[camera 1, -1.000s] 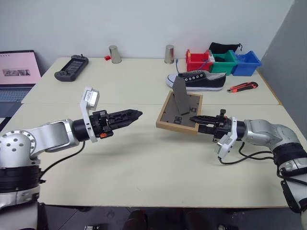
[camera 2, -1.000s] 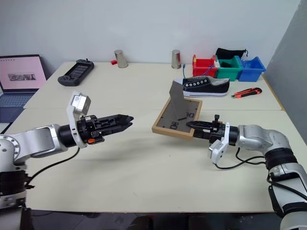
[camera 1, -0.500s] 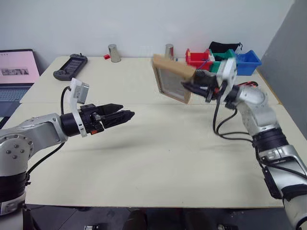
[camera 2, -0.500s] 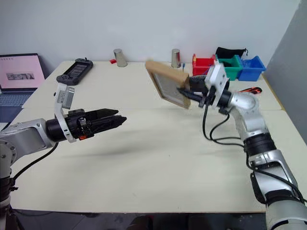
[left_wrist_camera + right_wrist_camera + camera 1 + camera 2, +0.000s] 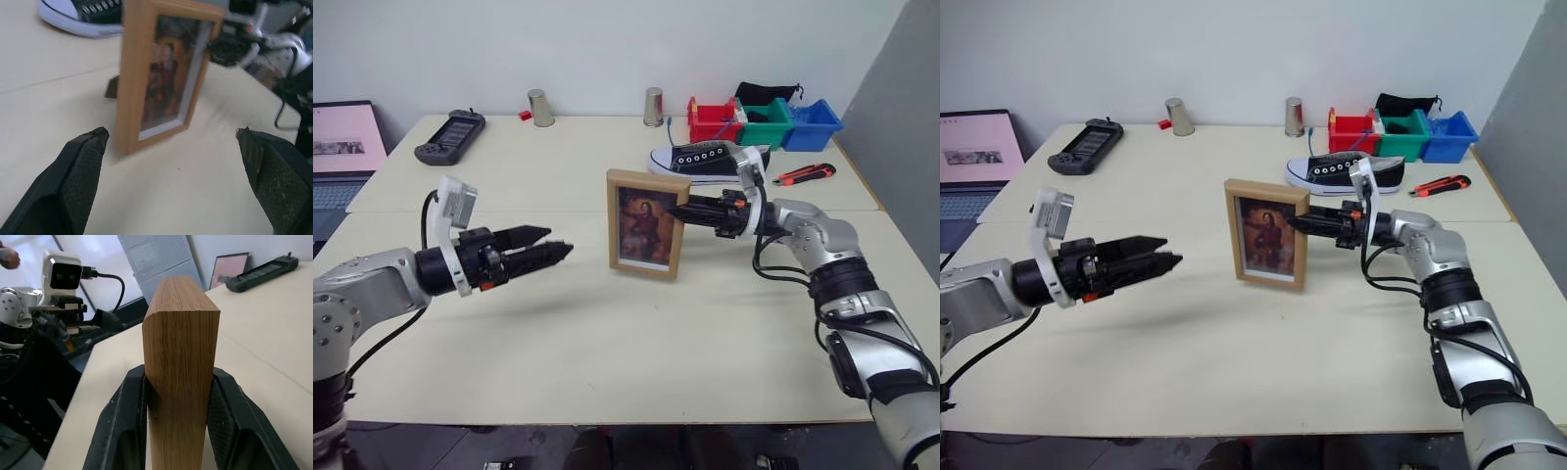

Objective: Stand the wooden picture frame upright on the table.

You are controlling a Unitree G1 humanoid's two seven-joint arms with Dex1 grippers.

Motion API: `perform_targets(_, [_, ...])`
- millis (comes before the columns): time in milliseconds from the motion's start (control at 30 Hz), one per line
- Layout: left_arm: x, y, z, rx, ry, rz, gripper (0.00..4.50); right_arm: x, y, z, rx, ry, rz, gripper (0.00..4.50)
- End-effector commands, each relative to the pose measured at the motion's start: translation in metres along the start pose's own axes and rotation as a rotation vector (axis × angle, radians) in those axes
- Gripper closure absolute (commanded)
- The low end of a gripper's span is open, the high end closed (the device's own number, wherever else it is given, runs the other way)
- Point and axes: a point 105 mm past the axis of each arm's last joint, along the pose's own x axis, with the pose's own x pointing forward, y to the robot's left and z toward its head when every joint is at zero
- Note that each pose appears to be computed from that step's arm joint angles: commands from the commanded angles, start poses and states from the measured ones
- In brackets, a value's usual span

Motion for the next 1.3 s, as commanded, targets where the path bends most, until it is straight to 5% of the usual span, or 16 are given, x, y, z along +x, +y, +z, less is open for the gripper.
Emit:
perform_targets(33, [-0.01, -0.004, 0.01, 0.066, -0.013, 0.02, 0.02, 0.013, 0.004, 0.005, -0.041, -0.02, 0.074, 3.23])
perform_targets(400, [-0.014, -0.006, 0.005, 0.063, 0.0, 0.041, 0.02, 0.017, 0.002, -0.033, -0.017, 0.074, 0.103, 3.23])
perform_targets(833, [-0.007, -0.003, 0.008, 0.062, 0.0, 0.01, 0.0, -0.024, 0.0, -0.036, -0.025, 0.174, 0.048, 0.05])
perform_targets(1067, [-0.013, 0.002, 0.009, 0.071, 0.035, -0.027, 0.0, -0.09, 0.016, -0.038, -0.069, 0.345, -0.048, 0.05])
perform_targets(1300, [-0.019, 0.026, 0.017, 0.109, 0.076, -0.029, 0.0, -0.095, 0.078, 0.02, -0.103, 0.332, -0.058, 0.05])
